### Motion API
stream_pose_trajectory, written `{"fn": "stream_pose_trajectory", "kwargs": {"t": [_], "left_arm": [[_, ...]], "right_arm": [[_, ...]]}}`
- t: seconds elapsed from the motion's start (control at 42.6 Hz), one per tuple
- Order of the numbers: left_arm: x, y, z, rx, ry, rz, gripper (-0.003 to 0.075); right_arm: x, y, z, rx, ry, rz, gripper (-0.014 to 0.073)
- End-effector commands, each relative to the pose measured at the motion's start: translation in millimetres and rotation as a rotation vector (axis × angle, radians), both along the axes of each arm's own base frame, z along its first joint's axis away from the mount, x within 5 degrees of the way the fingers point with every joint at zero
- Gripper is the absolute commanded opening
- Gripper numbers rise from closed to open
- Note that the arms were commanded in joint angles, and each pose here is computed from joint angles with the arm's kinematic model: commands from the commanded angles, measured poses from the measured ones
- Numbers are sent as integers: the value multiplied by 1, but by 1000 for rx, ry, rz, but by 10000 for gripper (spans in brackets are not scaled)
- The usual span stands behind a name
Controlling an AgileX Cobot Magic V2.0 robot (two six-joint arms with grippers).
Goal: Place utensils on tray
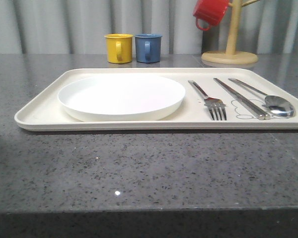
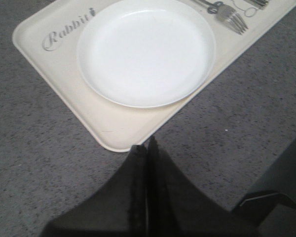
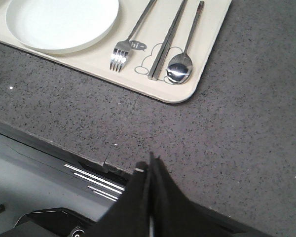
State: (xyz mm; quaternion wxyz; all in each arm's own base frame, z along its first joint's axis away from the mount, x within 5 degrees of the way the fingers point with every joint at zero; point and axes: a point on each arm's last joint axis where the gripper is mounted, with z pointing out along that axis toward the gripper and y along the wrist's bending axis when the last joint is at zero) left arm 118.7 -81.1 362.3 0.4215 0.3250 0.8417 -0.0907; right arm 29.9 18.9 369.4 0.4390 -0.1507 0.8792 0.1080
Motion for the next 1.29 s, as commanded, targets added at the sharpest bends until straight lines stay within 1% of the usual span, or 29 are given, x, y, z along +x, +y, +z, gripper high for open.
{"fn": "stream_pose_trajectory", "kwargs": {"t": [0.0,0.023,0.047,0.117,0.141,0.164,0.211,0.258,0.282,0.375,0.422,0.54,0.633,0.798,1.126,1.267], "left_arm": [[-7,16,7,-85,-134,68,-20],[-10,22,7,-112,-174,94,-20],[-12,24,2,-120,-185,107,-20],[-23,40,-15,-185,-305,185,-20],[-26,43,-17,-206,-346,204,-20],[-30,47,-29,-224,-372,229,-20],[-35,52,-42,-259,-426,266,-20],[-43,59,-57,-293,-512,313,-20],[-44,61,-69,-296,-526,330,-20],[-54,69,-98,-331,-659,391,-20],[-56,71,-114,-337,-698,413,-20],[-61,74,-136,-349,-781,450,-20],[-63,76,-142,-348,-807,470,-20],[-66,77,-141,-346,-832,489,-20],[-66,79,-141,-335,-838,515,-20],[-66,81,-141,-318,-846,553,-20]], "right_arm": [[3,0,10,18,-69,-10,-67],[3,0,10,18,-69,-10,-67],[3,0,10,18,-69,-10,-67],[3,0,10,18,-69,-10,-67],[3,0,10,18,-69,-10,-67],[3,0,10,18,-69,-10,-67],[3,0,10,18,-69,-10,-67],[3,0,10,18,-69,-10,-67],[3,0,10,18,-69,-10,-67],[3,0,10,18,-69,-10,-67],[3,0,10,18,-69,-10,-67],[3,0,10,18,-69,-10,-67],[3,0,10,18,-69,-10,-67],[3,0,10,18,-69,-10,-67],[3,0,10,18,-69,-10,-67],[3,0,10,18,-69,-10,-67]]}}
